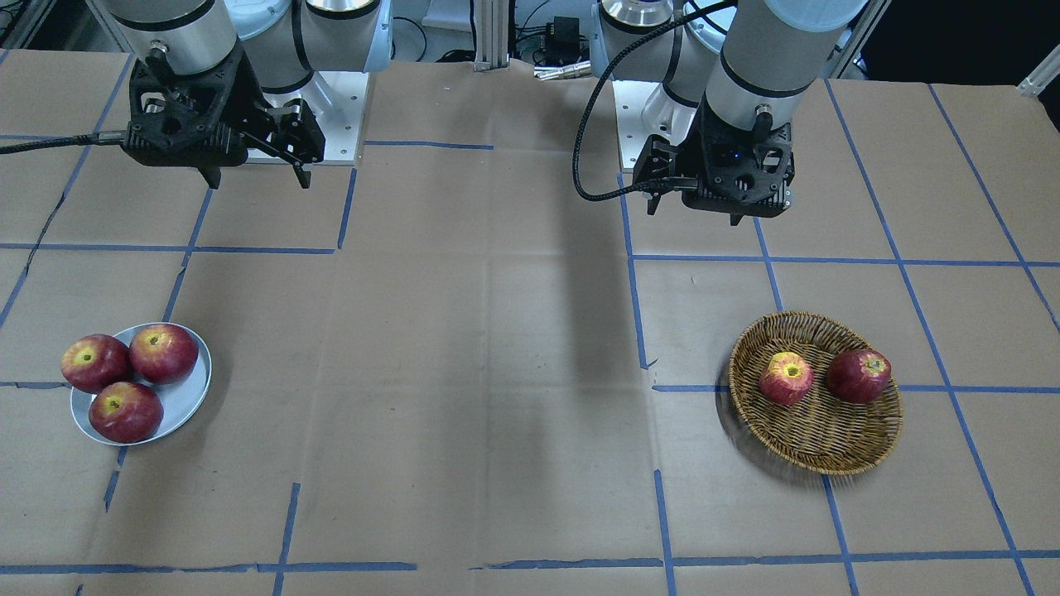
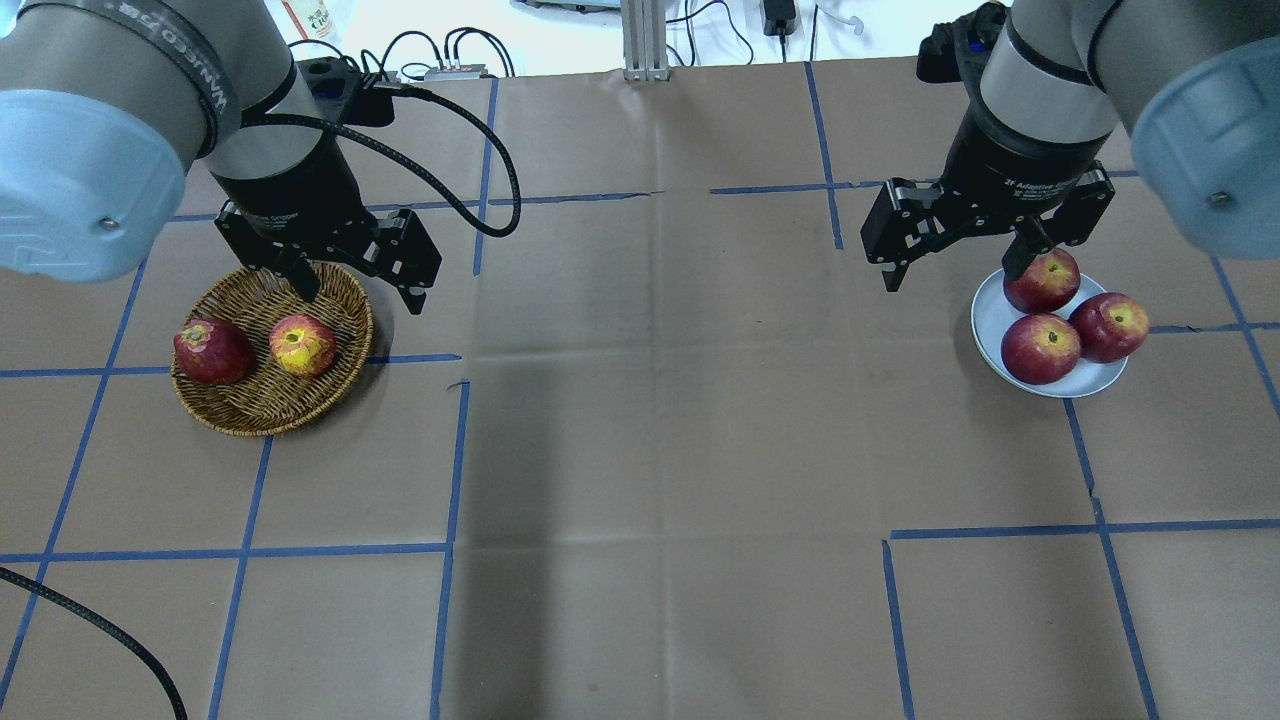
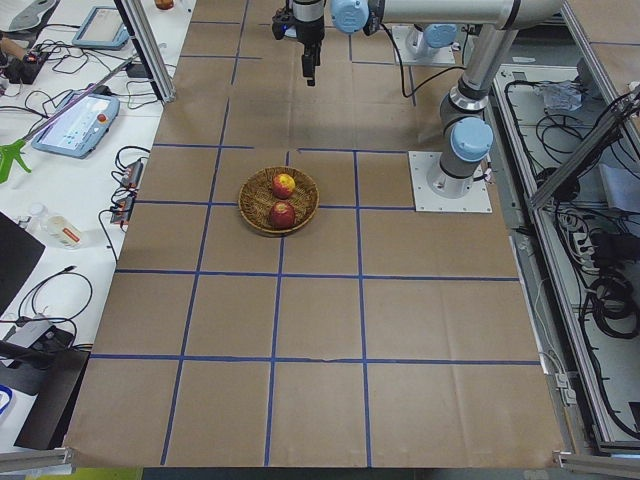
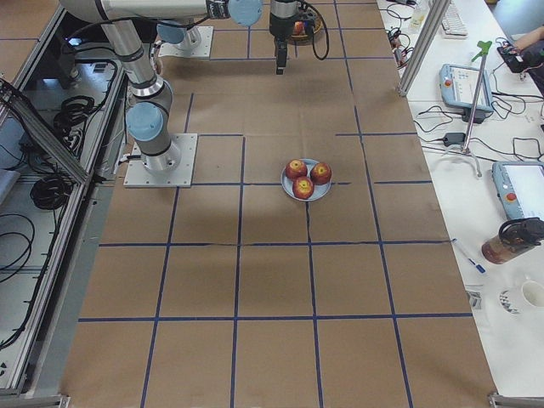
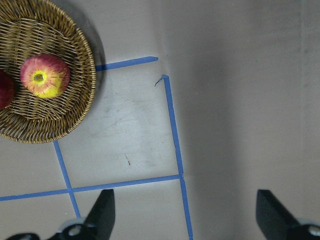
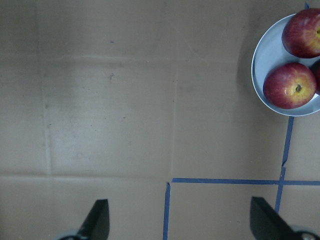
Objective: Transfer apple from basket to plate
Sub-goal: 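Lower the left gripper toward the yellow-red apple in the wicker basket, then close the left gripper on the yellow-red apple in the basket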
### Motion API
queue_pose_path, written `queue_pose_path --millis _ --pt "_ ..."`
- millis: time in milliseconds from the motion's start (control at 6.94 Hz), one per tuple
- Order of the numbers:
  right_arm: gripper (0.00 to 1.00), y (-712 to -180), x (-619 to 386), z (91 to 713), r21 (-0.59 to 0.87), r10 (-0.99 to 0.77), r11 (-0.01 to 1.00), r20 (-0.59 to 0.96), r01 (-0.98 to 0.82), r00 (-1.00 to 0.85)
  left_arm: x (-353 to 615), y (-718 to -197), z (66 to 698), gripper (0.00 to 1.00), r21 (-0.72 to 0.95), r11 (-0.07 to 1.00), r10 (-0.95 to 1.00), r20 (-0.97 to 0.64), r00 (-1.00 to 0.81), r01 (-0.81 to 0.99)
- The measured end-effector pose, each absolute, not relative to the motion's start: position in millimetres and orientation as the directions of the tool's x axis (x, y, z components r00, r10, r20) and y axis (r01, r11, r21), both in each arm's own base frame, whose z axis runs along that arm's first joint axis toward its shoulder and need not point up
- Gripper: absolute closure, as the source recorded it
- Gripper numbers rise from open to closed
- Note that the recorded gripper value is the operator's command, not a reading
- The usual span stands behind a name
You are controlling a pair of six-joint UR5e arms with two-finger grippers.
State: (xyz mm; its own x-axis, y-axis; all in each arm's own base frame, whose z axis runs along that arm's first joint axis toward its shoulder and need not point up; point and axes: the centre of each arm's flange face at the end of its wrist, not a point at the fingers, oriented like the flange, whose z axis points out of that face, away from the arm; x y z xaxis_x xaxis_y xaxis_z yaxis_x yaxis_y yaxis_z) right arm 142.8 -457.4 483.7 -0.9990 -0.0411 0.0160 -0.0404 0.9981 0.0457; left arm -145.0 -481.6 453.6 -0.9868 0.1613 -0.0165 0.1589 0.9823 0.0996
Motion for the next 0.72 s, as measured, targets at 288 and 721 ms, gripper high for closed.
queue_pose_path --millis 288,721 --pt "0.0 -458 142 484 0.046 -0.044 0.998 0.016 -0.043 -0.999 -111 -497 419 0.01 0.087 0.979 0.183 -0.01 -0.983 0.182" --pt "0.0 -457 142 483 0.047 -0.058 0.997 0.015 -0.057 -0.998 -35 -519 332 0.01 0.032 0.962 0.272 -0.017 -0.962 0.271"
